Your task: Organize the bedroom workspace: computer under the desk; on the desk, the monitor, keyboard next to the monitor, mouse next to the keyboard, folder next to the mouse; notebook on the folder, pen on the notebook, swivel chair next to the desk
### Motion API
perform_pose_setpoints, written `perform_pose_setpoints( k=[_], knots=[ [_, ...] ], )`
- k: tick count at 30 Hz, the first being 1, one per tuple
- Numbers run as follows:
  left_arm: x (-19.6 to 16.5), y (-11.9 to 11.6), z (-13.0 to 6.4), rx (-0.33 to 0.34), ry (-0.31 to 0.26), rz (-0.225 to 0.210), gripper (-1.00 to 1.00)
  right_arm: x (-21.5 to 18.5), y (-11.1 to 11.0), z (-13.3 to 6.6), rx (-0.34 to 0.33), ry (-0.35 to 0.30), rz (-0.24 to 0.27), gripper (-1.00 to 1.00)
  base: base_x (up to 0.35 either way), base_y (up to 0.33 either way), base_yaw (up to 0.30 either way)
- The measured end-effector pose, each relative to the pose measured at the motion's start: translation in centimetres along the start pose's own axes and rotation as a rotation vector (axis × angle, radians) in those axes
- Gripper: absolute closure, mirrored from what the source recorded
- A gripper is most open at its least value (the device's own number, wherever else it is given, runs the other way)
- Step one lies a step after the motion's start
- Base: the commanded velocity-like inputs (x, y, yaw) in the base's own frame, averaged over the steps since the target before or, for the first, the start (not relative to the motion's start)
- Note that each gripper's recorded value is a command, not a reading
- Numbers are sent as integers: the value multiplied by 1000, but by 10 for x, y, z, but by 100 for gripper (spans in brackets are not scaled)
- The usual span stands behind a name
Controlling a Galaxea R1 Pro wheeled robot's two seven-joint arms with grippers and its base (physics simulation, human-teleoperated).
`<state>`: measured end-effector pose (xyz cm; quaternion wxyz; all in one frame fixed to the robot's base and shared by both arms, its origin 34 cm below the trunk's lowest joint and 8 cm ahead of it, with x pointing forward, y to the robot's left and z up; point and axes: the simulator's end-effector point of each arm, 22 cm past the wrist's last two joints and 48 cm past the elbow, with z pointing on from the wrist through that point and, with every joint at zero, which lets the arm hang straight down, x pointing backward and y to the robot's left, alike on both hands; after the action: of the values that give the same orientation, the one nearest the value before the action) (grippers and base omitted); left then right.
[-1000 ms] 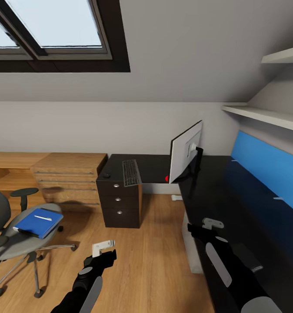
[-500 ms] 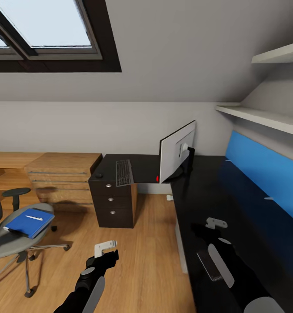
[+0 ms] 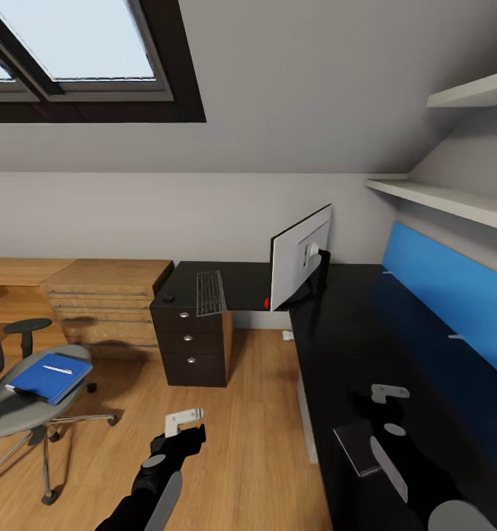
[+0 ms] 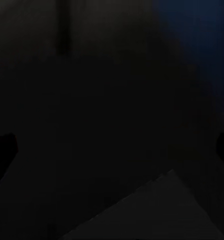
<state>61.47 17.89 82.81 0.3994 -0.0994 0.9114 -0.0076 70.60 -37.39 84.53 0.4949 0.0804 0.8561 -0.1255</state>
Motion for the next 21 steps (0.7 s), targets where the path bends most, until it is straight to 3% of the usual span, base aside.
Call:
perform_pose_setpoints(
  k=[6,21],
  knots=[
    [2,-9,-2,15,-2,18,-100,11,-25,26,65,46,-19,-100,0,0,0],
    [3,-14,-1,32,4,-5,-100,9,-45,36,95,73,-26,-100,0,0,0]
  ],
)
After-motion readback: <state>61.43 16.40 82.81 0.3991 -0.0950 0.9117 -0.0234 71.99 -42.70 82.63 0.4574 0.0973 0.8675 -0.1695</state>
